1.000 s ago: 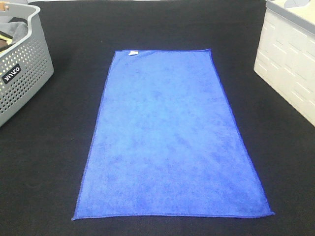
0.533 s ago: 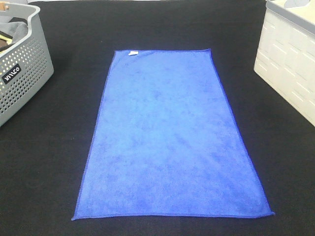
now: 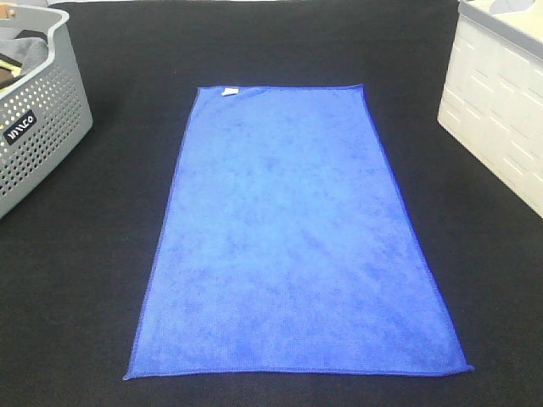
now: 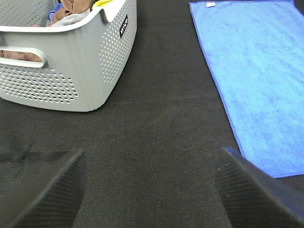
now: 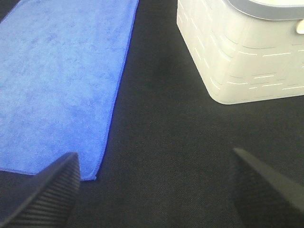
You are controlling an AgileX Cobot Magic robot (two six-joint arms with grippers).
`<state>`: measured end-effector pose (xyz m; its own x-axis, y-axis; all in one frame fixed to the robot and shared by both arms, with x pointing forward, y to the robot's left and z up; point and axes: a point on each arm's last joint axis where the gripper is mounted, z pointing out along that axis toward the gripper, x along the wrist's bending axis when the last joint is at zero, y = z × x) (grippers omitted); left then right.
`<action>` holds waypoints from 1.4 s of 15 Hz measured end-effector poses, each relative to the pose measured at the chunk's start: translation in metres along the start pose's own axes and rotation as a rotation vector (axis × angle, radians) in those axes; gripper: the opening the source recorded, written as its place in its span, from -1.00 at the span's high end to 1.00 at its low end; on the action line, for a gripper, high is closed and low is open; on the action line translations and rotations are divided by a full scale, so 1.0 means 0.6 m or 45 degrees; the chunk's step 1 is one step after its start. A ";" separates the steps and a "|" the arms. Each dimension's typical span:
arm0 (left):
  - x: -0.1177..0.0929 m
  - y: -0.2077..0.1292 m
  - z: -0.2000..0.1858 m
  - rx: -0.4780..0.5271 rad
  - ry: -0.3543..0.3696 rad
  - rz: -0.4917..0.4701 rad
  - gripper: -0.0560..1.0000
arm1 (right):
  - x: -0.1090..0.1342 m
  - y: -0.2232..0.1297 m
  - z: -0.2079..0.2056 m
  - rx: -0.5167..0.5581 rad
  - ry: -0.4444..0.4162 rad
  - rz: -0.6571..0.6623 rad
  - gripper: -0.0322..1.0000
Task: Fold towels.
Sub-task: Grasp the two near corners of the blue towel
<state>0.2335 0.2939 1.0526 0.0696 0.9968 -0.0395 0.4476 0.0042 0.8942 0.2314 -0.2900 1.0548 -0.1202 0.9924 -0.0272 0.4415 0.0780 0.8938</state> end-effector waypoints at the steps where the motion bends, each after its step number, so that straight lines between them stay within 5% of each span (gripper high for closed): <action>1: 0.000 0.000 0.000 0.000 0.000 0.000 -0.48 | 0.000 0.000 0.000 0.000 0.000 0.000 -0.61; 16: -0.002 0.002 -0.001 -0.008 -0.018 -0.011 -0.48 | 0.000 0.001 0.000 -0.005 -0.001 0.014 -0.61; 21: -0.013 0.047 0.012 -0.224 -0.133 -0.150 -0.48 | -0.002 0.050 0.051 0.082 0.060 0.187 -0.59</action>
<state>0.2519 0.2857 1.0752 0.1217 0.9750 -0.1860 0.2964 0.1431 0.9443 0.2719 -0.2858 1.0677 -0.0909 0.9881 0.1241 0.5132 -0.0603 0.8561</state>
